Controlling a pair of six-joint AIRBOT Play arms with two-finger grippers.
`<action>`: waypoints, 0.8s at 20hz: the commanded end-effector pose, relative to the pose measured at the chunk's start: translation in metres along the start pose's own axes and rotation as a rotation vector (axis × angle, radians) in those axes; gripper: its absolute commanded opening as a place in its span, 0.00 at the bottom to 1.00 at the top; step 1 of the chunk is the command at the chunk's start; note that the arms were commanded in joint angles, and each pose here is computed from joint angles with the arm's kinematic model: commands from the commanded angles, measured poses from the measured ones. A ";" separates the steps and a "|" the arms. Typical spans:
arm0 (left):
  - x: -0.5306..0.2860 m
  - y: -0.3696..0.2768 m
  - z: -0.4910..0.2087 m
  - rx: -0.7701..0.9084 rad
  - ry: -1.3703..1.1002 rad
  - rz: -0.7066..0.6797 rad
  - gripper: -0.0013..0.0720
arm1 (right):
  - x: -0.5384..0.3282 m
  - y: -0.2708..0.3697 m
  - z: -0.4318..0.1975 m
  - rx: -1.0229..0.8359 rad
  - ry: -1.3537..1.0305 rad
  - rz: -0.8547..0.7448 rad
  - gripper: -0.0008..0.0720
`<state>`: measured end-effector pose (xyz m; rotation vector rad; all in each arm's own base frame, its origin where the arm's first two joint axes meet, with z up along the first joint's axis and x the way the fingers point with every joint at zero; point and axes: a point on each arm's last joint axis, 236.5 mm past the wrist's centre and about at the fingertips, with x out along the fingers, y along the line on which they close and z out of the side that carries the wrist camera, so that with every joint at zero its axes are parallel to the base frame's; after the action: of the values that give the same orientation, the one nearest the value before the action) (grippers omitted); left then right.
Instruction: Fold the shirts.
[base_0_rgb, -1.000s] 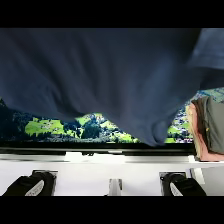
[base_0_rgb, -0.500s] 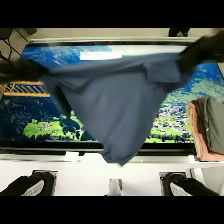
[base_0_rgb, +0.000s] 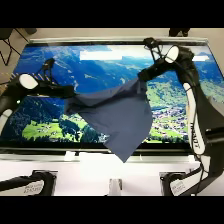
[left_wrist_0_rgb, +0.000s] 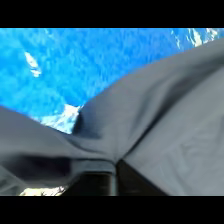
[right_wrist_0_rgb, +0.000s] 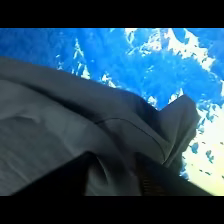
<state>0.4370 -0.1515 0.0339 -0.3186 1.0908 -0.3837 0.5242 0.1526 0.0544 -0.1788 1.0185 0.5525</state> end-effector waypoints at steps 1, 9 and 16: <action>0.019 0.005 -0.004 -0.034 0.062 -0.026 0.88 | 0.005 0.009 -0.005 0.031 0.017 0.062 0.71; -0.050 0.144 -0.041 -0.207 0.262 0.204 0.92 | -0.047 0.007 -0.146 0.076 0.383 0.236 0.74; 0.035 0.123 -0.069 -0.219 0.285 0.075 0.93 | -0.035 0.048 -0.220 0.145 0.450 0.302 0.93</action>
<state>0.3991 -0.0471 -0.0559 -0.4049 1.4379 -0.2301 0.3470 0.0935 -0.0135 -0.0478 1.4931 0.7153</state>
